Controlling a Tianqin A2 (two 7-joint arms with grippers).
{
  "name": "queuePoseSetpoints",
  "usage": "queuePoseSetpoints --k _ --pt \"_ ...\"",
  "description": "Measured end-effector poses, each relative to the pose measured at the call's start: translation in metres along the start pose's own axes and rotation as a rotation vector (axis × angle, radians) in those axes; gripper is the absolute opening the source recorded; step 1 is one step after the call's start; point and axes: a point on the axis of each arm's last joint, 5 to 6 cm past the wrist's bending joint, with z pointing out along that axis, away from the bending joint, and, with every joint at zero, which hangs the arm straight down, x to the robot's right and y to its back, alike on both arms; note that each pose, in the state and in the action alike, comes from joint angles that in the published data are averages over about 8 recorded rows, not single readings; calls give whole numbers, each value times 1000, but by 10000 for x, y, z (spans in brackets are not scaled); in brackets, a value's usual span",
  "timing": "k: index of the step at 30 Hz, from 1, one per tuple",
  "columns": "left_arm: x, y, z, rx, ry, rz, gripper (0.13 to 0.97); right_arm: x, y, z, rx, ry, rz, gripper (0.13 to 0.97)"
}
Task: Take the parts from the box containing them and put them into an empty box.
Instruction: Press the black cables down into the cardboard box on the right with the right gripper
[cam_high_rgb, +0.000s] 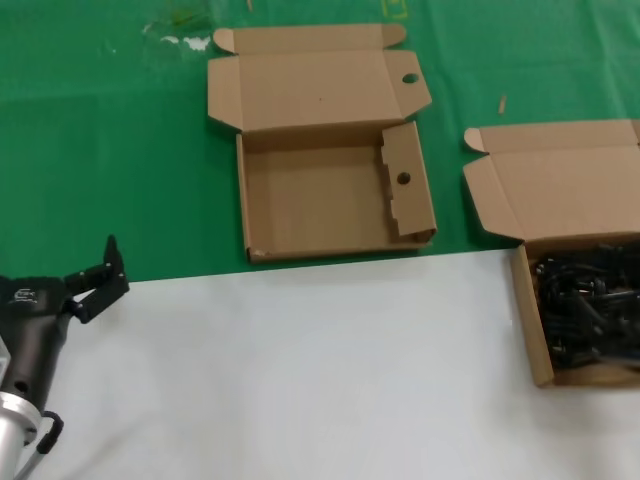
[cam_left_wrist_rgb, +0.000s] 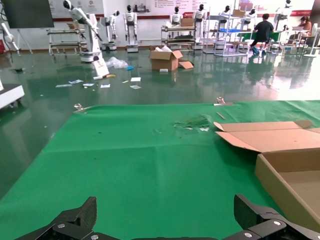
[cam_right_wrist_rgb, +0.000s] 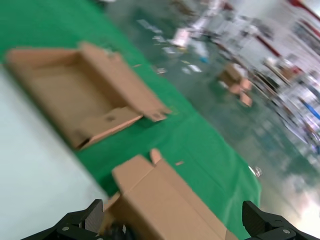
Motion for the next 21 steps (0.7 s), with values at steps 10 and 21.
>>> queuePoseSetpoints --k 10,21 --pt "0 0 0 0 0 0 966 336 412 -104 -98 -63 -427 966" --pt "0 0 0 0 0 0 966 415 460 223 -69 -128 -678 966"
